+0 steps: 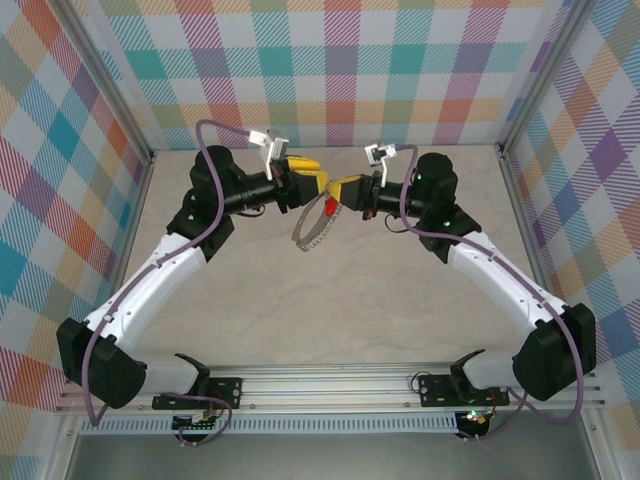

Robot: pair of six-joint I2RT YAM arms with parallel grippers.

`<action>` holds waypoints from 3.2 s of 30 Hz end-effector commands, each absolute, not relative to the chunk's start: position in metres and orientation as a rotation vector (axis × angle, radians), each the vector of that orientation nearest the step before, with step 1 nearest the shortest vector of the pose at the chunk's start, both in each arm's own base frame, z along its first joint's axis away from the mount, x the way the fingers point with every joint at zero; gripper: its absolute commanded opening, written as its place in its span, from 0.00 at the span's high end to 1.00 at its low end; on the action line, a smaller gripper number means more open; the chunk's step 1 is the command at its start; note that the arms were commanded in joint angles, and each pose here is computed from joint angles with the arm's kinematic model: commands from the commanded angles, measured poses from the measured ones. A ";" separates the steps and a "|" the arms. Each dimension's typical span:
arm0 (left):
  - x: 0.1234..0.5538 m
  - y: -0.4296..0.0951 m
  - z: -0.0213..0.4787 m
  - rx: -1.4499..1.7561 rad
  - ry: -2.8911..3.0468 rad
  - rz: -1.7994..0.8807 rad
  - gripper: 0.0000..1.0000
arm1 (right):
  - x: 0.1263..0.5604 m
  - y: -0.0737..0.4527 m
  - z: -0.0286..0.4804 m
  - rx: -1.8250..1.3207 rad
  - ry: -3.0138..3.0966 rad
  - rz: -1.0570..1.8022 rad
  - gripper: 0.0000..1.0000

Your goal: Put the keys on the keyring

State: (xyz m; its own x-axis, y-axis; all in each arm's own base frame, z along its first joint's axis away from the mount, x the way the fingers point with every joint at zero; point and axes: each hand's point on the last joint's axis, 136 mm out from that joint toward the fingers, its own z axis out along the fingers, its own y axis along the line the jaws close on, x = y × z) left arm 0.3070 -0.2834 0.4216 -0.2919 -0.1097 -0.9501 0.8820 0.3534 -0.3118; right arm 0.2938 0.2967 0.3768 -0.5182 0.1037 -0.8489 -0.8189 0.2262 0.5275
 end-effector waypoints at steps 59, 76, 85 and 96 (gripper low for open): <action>0.306 -0.307 0.386 1.103 1.646 -1.339 0.66 | 0.283 0.280 0.372 -0.908 1.665 1.506 1.00; 0.305 -0.308 0.386 1.107 1.646 -1.358 0.74 | 0.285 0.281 0.370 -0.907 1.669 1.509 1.00; 0.302 -0.310 0.382 1.124 1.652 -1.372 0.86 | 0.287 0.282 0.372 -0.900 1.667 1.505 1.00; 0.297 -0.312 0.378 1.146 1.657 -1.372 1.00 | 0.293 0.282 0.372 -0.873 1.671 1.502 1.00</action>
State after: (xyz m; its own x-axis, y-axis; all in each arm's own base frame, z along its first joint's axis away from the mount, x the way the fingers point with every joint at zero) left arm 0.3031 -0.3115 0.3685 -0.3968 0.2002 -0.8958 0.9179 0.0862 -0.3874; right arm 0.2911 0.2819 0.3601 -0.5568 -0.0430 -0.8295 -0.8276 0.1145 0.5496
